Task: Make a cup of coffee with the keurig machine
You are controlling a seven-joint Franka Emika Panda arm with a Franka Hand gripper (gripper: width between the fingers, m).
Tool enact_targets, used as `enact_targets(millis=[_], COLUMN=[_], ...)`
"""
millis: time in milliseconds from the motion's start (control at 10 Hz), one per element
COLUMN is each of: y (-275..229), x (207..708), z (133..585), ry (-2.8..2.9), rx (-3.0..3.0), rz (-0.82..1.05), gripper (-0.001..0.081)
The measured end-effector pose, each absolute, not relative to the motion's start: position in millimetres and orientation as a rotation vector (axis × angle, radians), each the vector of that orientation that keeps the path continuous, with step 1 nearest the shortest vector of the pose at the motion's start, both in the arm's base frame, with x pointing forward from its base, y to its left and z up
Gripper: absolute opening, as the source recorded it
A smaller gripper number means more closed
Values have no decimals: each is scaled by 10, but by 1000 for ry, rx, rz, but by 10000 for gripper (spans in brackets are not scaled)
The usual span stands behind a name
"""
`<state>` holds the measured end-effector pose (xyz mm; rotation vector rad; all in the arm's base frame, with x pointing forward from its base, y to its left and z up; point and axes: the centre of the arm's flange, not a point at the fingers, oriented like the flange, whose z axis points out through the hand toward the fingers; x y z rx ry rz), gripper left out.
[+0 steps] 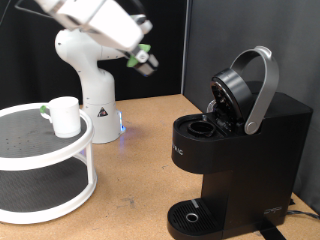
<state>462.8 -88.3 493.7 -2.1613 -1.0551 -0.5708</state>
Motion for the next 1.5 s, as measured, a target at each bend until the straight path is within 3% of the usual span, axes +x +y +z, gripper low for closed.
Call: enact_targets(millis=[1500], y=[-172], x=[4730], z=[5254], ry=[-1018], rx=[-2245], rz=[-585], gripper=[467])
